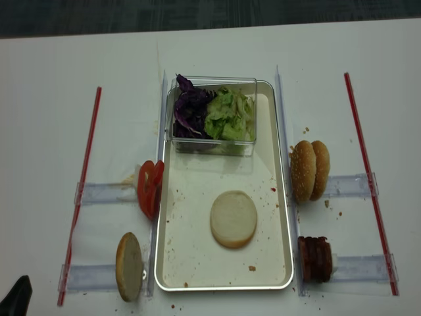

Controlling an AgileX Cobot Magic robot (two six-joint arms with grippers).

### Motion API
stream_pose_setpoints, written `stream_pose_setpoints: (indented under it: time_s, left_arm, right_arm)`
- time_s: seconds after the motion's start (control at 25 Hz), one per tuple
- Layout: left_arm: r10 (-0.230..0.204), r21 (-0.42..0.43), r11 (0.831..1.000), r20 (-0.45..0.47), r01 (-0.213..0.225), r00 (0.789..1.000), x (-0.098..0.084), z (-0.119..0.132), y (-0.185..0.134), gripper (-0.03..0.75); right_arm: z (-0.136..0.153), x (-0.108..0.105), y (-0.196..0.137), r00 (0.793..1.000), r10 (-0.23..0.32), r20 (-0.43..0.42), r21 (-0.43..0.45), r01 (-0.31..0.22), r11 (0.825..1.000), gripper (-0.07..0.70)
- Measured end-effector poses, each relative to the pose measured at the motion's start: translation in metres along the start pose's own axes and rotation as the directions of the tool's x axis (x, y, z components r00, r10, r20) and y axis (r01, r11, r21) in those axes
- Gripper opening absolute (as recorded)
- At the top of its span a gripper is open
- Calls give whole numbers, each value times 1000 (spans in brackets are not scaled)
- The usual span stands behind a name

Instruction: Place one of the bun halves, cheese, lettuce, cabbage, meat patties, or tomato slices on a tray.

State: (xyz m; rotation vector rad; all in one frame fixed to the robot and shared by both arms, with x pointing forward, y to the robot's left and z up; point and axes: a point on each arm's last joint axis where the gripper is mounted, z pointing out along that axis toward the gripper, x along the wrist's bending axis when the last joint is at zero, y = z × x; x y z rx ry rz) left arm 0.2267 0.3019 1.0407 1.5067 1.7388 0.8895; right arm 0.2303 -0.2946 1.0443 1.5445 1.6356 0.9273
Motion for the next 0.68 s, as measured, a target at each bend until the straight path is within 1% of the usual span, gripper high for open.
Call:
stream_pose_setpoints:
  time_s: [0.68]
  left_arm:
    - [0,0,1000,0,0,1000,0,0,0,596]
  right_arm:
    - [0,0,0,1000,0,0,-2,0,1000,315]
